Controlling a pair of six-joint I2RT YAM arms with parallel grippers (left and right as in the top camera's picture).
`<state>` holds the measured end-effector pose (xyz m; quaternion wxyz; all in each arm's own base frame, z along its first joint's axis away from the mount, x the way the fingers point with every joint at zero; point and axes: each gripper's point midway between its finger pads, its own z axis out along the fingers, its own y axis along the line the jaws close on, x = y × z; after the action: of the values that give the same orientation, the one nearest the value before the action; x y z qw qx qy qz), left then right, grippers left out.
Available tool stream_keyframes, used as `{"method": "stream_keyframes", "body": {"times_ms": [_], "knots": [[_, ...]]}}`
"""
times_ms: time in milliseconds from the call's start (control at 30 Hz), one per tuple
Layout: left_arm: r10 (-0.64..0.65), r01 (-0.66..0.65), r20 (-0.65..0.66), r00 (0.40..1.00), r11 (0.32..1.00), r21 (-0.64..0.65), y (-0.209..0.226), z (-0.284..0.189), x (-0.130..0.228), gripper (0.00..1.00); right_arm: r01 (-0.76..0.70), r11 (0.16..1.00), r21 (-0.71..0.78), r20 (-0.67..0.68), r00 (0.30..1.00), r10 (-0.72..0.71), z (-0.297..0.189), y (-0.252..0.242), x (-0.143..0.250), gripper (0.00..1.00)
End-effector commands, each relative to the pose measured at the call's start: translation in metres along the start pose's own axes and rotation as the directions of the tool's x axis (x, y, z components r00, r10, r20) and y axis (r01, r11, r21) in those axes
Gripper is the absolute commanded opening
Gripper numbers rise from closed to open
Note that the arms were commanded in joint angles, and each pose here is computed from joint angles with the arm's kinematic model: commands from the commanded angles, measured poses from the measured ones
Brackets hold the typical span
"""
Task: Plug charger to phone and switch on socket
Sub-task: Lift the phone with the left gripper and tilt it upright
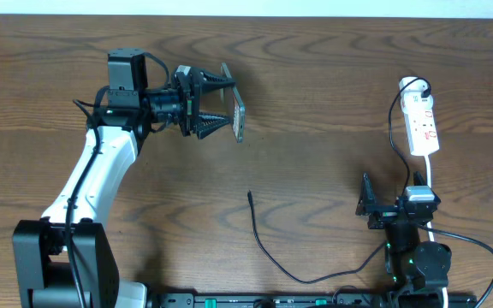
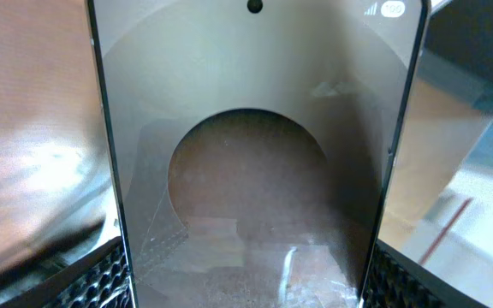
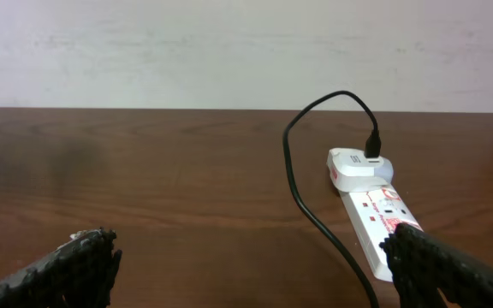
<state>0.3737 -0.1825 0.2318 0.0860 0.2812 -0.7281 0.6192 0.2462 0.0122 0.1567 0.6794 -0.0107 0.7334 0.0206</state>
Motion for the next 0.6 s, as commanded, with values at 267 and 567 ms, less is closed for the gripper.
{"method": "stream_keyframes", "body": {"times_ms": [267, 567], "knots": [[-0.214, 0.218, -0.071, 0.974, 0.974, 0.056, -0.036, -0.005, 0.019, 0.07, 0.011, 1.000, -0.002, 0.000, 1.000, -0.011, 0.000, 0.001, 0.000, 0.99], [-0.240, 0.244, -0.071, 0.968, 0.968, 0.056, -0.036, -0.006, 0.018, 0.08, 0.011, 1.000, -0.002, 0.000, 1.000, -0.011, 0.000, 0.001, 0.000, 0.99]]}}
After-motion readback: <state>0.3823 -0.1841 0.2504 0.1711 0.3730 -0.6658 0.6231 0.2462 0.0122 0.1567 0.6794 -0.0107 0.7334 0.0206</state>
